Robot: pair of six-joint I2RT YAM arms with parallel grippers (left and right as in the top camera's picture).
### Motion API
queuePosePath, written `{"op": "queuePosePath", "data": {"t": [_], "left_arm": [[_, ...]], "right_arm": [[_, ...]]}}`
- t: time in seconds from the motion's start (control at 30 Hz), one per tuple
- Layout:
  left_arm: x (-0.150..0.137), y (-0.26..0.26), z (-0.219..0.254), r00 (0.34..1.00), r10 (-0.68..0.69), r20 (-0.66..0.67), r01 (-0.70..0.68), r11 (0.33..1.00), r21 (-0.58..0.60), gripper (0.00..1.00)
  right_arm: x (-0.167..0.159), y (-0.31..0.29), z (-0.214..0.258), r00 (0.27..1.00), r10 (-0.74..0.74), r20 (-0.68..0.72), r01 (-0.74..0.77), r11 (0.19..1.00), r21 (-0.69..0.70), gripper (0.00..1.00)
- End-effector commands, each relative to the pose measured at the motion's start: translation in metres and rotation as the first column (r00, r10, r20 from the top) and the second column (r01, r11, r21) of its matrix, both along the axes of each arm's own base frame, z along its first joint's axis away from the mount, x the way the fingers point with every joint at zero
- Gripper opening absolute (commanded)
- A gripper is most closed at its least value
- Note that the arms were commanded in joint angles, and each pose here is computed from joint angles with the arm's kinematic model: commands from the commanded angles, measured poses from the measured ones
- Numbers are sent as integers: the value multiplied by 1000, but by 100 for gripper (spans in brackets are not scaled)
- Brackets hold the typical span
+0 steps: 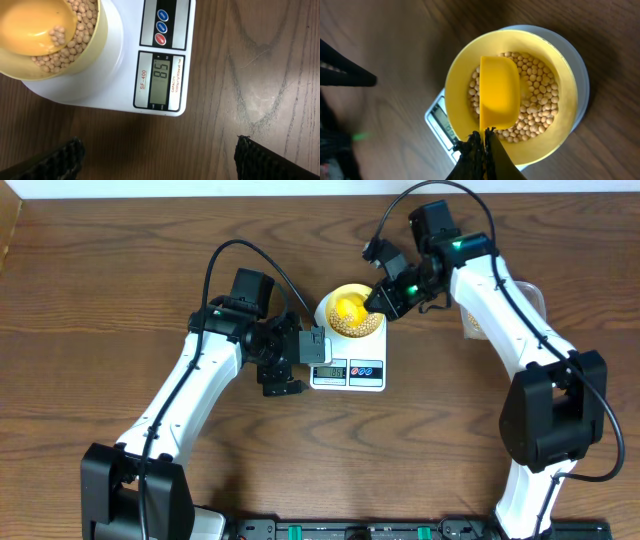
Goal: Scoop item into bowl and weigh 50g on scale
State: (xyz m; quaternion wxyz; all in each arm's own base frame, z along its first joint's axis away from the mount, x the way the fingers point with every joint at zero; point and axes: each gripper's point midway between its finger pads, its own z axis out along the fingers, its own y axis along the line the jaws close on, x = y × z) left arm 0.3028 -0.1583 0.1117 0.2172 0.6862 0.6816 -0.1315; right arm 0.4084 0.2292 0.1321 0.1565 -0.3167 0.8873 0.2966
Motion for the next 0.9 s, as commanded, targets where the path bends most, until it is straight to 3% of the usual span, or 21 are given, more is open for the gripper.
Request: {"op": "queuePosePath", "data": {"t": [0.0, 0.17, 0.43, 0.67, 0.87], "left_arm": [[-2, -2, 4, 1000, -4, 2, 4, 1000, -23, 97], [-2, -1, 4, 1000, -4, 1, 4, 1000, -22, 98], [-2, -2, 4, 1000, -4, 2, 4, 1000, -23, 98], [-2, -1, 4, 1000, -4, 1, 4, 1000, -22, 98], [-2, -2, 4, 1000, -4, 2, 4, 1000, -23, 98]], "right_arm": [[-2, 2, 8, 995, -33, -96, 45, 992, 120, 1], [-1, -4, 33, 988, -16, -151, 61, 953, 298, 1], [3, -18, 53, 982, -11, -186, 90, 903, 420, 1], [5, -31, 62, 981, -31, -190, 114, 888, 445, 1], [5, -49, 88, 994, -58, -97, 96, 888, 449, 1]]}}
